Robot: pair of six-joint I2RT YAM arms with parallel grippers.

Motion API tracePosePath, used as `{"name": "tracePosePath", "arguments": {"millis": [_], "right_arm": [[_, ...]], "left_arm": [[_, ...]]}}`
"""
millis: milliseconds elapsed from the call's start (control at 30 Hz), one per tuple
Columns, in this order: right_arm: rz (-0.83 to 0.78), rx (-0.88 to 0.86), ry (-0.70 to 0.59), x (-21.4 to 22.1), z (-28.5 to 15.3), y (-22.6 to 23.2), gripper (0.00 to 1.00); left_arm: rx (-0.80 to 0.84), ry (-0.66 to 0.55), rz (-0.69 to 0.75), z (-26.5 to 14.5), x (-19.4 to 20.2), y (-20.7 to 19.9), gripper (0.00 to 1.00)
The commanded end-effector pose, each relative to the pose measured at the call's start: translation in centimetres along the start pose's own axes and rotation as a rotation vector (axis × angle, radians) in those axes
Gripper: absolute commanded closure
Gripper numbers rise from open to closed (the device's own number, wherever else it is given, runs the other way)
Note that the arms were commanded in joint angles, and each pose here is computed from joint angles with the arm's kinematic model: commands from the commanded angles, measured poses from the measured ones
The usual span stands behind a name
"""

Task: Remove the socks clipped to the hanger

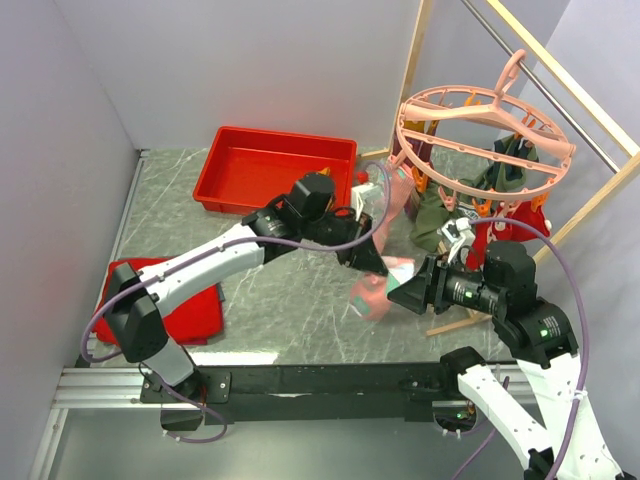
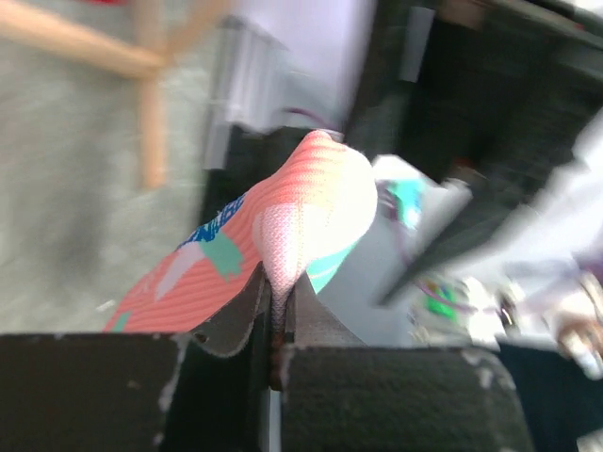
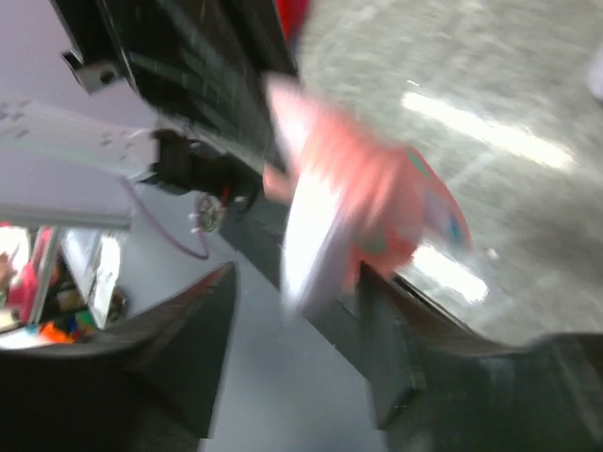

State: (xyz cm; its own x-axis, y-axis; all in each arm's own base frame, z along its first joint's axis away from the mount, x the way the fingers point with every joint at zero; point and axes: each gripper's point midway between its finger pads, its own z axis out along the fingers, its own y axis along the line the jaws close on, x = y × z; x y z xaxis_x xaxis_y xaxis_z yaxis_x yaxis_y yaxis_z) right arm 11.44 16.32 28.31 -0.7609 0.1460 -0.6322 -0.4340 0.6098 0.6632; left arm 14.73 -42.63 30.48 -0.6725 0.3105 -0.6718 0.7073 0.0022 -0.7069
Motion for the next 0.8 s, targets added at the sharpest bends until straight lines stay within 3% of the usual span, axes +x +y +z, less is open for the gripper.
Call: {"name": "tracePosePath", "arguments": {"millis": [0,167,400,433,533,733,767], "right_arm": [[-0.018,0.231,-0.071,-1.7,-0.9,-3.3,0.35],[-0.012,0.360,-0.102,-2.1,-2.2,-5.0,0.31],[-0.004,0.353,-0.113,-2.6,-2.6,-4.3,0.30],[-0.005,0.347,-0.118,-2.8,-2.7,-4.1,0.30],[-0.004,0.350,-0.125,-3.2,-2.9,-3.8,0.29],[-0.011,0.381,-0.129,-4.0,-3.6,-3.5,0.29],[-0.016,0.390,-0.124,-4.1,-3.7,-3.6,0.28]], "left_arm": [[-0.319,-0.124,-0.025,-3.4,-2.9,4.8,0.99],[-0.693,-0.295,-0.146,-10.1,-6.1,12.5,0.99],[-0.927,-0.462,-0.141,-17.5,-12.0,18.7,0.99],[-0.938,-0.499,-0.125,-18.3,-13.7,18.7,0.99],[-0.990,-0.516,-0.178,-20.2,-15.0,23.8,0.92],[-0.928,-0.601,-0.377,-22.9,-16.1,31.7,0.93],[-0.932,-0.620,-0.391,-23.7,-16.2,32.6,0.87]]}}
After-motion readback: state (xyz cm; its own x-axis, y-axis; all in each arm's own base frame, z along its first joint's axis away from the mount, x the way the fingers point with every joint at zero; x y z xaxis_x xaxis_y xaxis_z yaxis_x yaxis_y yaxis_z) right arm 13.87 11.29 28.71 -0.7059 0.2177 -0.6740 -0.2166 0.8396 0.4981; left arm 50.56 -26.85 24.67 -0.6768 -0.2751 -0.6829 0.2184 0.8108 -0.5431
